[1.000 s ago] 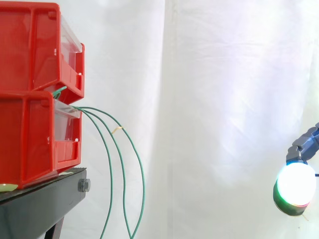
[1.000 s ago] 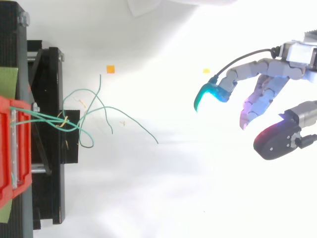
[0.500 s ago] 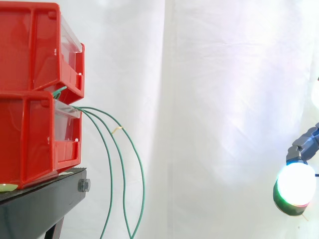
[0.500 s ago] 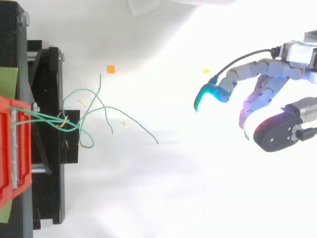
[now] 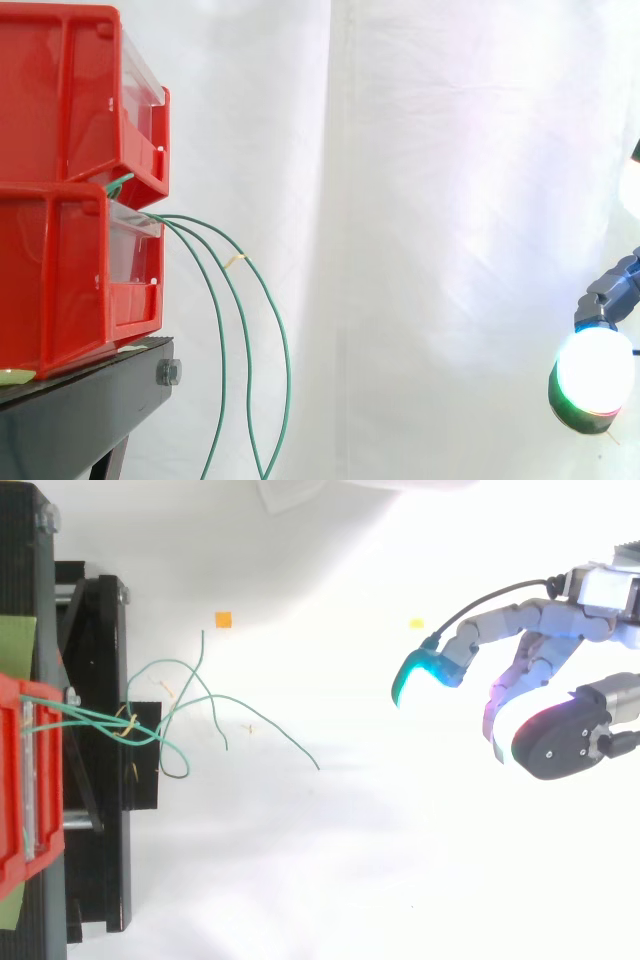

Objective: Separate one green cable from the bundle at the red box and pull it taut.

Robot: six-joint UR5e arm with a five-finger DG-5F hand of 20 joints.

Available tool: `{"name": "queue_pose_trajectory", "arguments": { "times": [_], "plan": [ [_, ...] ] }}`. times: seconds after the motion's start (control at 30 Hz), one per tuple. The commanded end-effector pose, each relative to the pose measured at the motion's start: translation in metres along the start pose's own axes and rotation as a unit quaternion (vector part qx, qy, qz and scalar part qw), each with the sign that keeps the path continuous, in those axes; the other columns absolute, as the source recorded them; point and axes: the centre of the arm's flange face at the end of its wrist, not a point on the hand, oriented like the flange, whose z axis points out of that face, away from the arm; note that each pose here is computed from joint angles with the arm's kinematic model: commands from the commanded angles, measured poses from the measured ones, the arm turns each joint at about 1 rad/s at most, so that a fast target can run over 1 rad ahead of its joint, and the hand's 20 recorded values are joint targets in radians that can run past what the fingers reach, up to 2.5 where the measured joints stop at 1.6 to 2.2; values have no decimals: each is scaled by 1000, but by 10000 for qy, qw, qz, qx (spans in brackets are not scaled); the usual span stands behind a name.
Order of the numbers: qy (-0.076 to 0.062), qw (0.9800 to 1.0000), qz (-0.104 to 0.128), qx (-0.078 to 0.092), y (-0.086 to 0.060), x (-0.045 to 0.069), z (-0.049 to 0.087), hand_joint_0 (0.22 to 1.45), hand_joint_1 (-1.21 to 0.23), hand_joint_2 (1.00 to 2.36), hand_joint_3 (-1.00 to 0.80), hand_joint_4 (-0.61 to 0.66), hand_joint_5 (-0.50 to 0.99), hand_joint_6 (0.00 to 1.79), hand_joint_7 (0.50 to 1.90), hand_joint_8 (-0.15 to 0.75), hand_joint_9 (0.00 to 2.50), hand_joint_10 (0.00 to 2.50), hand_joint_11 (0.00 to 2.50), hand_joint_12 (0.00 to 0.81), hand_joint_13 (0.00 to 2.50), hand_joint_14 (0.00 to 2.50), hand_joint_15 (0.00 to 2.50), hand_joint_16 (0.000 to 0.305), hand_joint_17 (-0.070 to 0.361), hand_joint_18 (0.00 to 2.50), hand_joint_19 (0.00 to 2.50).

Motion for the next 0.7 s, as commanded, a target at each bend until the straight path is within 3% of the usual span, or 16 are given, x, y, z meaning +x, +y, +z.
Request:
{"name": "queue_pose_trajectory", "arguments": {
  "times": [0.0,0.2,0.47,0.6,0.67],
  "plan": [
    [-1,10000,3,-12,1,-1,0,479,-232,1000,-500,253,-161,502,717,288,1069,16,619,369,938,19,603,53,119,833,691],
    [4,10000,0,3,0,0,0,450,-212,1000,-500,217,-173,502,702,259,976,18,528,336,838,18,547,56,126,829,656],
    [-6,10000,1,-2,0,0,0,426,-118,1000,-500,211,-216,502,654,259,627,10,294,297,534,15,359,54,121,512,607],
    [-3,10000,0,5,0,0,0,420,-87,1000,-500,202,-221,502,653,245,596,10,286,283,521,15,358,53,120,511,612],
    [-6,10000,1,-2,0,0,0,428,-154,1000,-500,211,-203,502,669,254,724,11,374,307,669,16,448,53,120,656,630]
  ]
}}
